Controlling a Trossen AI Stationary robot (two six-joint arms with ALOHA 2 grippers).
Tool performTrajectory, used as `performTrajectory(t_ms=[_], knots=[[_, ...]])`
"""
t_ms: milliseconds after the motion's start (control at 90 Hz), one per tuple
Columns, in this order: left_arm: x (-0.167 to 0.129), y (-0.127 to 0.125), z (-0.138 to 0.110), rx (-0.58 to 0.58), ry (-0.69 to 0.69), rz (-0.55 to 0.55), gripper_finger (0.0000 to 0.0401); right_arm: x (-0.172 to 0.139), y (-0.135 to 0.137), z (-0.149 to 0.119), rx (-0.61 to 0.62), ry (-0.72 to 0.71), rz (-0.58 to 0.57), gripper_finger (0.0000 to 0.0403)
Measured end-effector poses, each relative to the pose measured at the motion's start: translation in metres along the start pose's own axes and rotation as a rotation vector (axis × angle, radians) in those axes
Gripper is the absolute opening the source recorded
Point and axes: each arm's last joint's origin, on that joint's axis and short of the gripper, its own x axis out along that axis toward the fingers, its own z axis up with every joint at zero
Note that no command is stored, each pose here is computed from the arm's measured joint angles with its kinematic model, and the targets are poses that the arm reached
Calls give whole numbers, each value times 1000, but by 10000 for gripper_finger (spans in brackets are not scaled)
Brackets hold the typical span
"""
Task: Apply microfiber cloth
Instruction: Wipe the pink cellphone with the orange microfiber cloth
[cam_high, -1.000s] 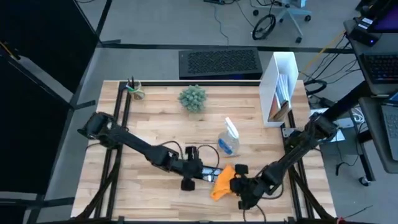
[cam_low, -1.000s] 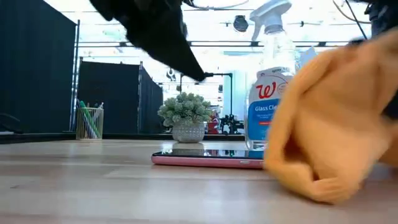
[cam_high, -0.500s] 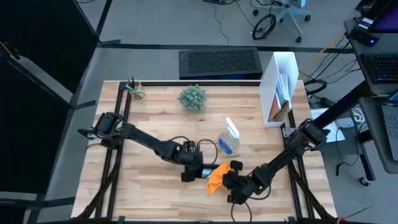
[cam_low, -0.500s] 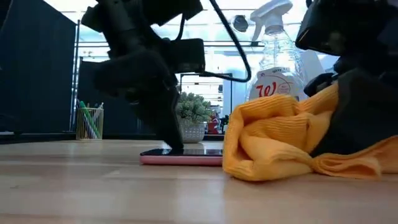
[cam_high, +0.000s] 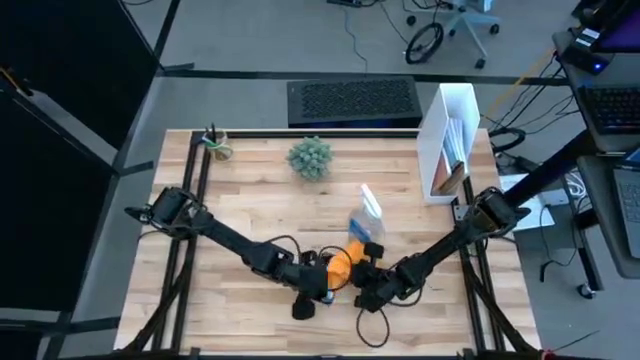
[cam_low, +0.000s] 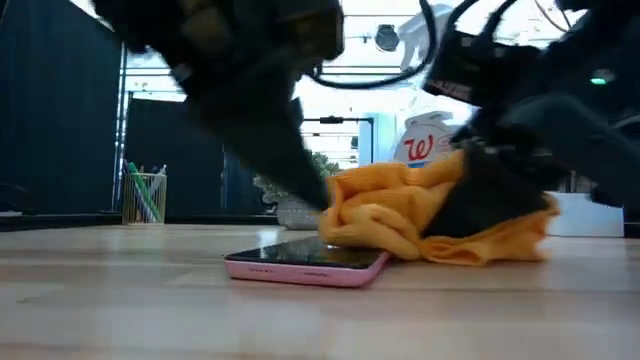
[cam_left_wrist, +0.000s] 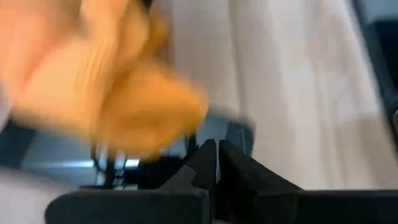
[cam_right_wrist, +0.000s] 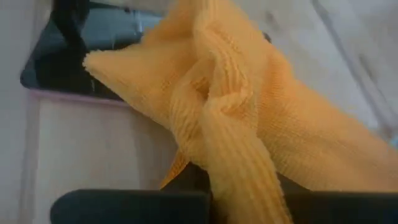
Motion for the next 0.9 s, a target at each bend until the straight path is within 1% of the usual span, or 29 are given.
performTrajectory(t_ms=[89, 156, 222, 278, 344, 422, 500, 611, 700, 789, 900], knots=[[-3, 1, 4, 15, 22, 18, 5, -11, -4, 9, -29, 10, -3, 6], [-17, 2, 9, 58, 52, 82, 5, -32, -4, 21, -43, 1, 16, 6], [-33, 1, 22, 90, 8, 142, 5, -56, 0, 28, -64, -6, 72, 6], [-46, 4, 25, 124, 12, 202, 5, -72, 2, 29, -70, -13, 128, 6], [-49, 11, 26, 138, 29, 231, 5, -86, 9, 28, -52, -28, 189, 6], [-49, 18, 16, 121, 136, 265, 5, -94, 18, 19, -49, -20, 206, 6], [-45, 17, 5, 92, 219, 254, 5, -90, 25, 7, -67, -3, 159, 6], [-33, 7, -21, 85, 308, 206, 5, -68, 27, -5, -88, -10, 20, 6], [-21, 0, -32, 75, 307, 176, 5, -46, 23, -8, -84, -29, -90, 6], [-9, -5, -41, 73, 311, 168, 5, -27, 18, -5, -89, -24, -118, 6], [2, -10, -44, 86, 272, 160, 5, -7, 12, -4, -95, 22, -106, 6]])
